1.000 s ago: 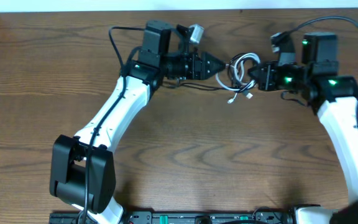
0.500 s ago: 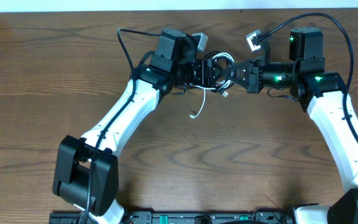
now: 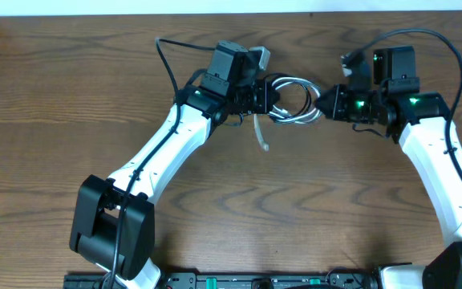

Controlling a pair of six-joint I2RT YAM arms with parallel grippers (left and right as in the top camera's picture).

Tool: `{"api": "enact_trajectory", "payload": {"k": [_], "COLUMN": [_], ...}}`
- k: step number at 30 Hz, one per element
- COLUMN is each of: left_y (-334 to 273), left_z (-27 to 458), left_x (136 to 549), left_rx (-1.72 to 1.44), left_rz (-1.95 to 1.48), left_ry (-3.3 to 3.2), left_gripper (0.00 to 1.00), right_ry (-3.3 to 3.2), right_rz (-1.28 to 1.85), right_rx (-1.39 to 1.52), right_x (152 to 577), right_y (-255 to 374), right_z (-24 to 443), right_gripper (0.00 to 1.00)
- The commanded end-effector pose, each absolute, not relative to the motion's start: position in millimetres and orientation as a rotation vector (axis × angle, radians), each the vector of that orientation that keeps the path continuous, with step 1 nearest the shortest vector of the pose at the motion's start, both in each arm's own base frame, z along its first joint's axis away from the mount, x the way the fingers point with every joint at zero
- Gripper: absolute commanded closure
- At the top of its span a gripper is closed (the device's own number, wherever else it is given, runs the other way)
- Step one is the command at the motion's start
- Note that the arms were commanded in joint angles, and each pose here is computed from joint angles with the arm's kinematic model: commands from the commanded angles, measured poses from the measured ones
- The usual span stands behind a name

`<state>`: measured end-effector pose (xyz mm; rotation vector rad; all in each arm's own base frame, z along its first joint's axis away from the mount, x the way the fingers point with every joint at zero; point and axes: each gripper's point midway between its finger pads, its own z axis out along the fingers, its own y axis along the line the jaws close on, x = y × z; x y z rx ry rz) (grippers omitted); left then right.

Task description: Untangle cables

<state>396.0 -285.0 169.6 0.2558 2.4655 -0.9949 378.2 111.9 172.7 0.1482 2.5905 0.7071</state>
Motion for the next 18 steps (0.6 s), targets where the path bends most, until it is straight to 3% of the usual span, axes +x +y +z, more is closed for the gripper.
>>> {"api": "enact_trajectory", "payload": {"k": [1, 4, 5, 6, 7, 18], "left_y": [-279.2, -282.8, -283.7, -284.2, -284.6, -282.0], "left_z": [175.1, 181.2, 182.1, 182.4, 181.9, 176.3], "left_x": [397.6, 392.1, 390.3, 388.4, 386.1, 381.7], "left_rx": [0.253, 0.258, 0.253, 0.256, 0.259, 0.284], "left_rz": [-1.025, -1.076, -1.092, -1.101, -1.111, -1.087], "left_ry": [2.458, 2.456, 2.46, 2.465, 2.472, 2.497], "left_gripper": [0.93, 0.92, 0.92, 0.92, 0.92, 0.93], "right_ry": [2.627, 2.673, 2.689, 2.706, 2.725, 2.826], "right_rz": [0.358, 0.344, 0.341, 0.337, 0.334, 0.311], "right_rx": [0.365, 0.377, 0.381, 0.383, 0.386, 0.403], "right_x": [390.6, 388.8, 387.7, 385.9, 383.3, 363.2], "right_y": [58.5, 57.8, 57.8, 58.1, 58.5, 58.8], "right_z": [145.6, 130.8, 126.4, 122.1, 118.4, 105.3], "right_gripper": [0.69, 0.41, 0.16, 0.04, 0.01, 0.01]}}
